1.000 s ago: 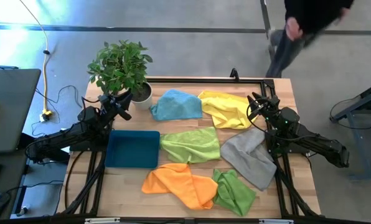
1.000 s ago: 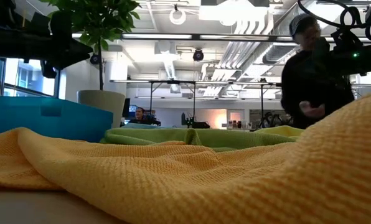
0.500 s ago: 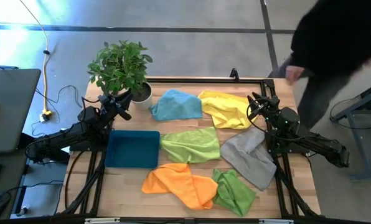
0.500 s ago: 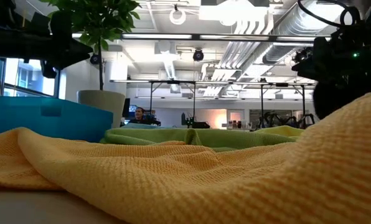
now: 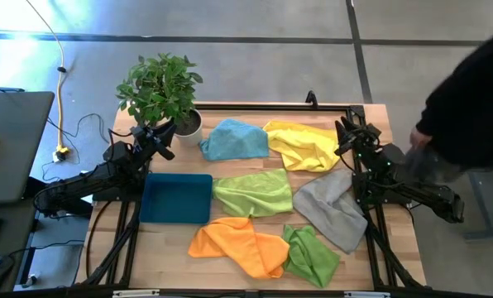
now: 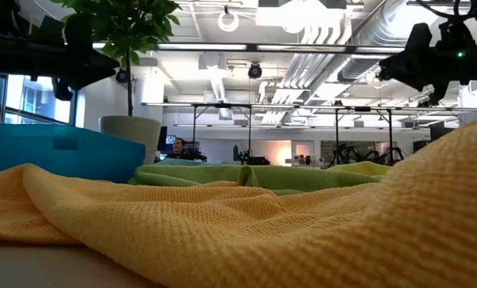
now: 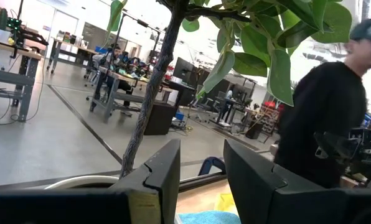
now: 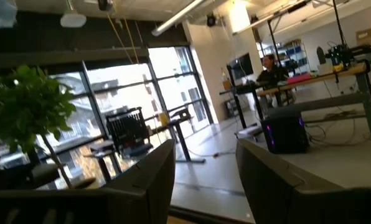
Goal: Fold microfiber towels
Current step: Move the gray microfiber towel to the top right of the table
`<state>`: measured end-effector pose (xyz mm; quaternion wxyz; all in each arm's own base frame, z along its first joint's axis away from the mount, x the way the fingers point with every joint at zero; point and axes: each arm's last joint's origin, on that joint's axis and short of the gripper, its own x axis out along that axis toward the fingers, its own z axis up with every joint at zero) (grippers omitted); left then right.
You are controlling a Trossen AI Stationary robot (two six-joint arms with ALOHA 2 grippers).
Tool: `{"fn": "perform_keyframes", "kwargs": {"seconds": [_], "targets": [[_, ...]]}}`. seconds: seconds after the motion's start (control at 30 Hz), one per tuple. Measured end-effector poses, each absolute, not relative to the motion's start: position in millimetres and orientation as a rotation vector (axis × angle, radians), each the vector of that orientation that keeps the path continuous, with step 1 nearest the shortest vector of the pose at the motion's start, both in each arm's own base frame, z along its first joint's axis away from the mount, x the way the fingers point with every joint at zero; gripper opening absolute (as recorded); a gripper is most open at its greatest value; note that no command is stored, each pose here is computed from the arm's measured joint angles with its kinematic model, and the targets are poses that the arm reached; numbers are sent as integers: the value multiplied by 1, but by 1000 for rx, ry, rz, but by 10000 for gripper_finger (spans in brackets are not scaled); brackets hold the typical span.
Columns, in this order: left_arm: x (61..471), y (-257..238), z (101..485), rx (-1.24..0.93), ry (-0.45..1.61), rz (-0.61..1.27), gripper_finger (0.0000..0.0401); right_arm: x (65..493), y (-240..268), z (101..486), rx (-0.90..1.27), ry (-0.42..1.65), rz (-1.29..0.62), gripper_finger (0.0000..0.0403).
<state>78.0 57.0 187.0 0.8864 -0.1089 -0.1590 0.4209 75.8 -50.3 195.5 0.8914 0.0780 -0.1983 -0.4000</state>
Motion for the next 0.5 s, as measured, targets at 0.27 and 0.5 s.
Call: {"fn": "perform_keyframes", "kwargs": {"seconds": [0.27,0.5], "targets": [[78,57,187,-226,-331,876,113,74,-49,201,260,-522,-794,161],[78,57,187,-227,-330,875,113,73,-49,203,385,-594,-761,161]]}}
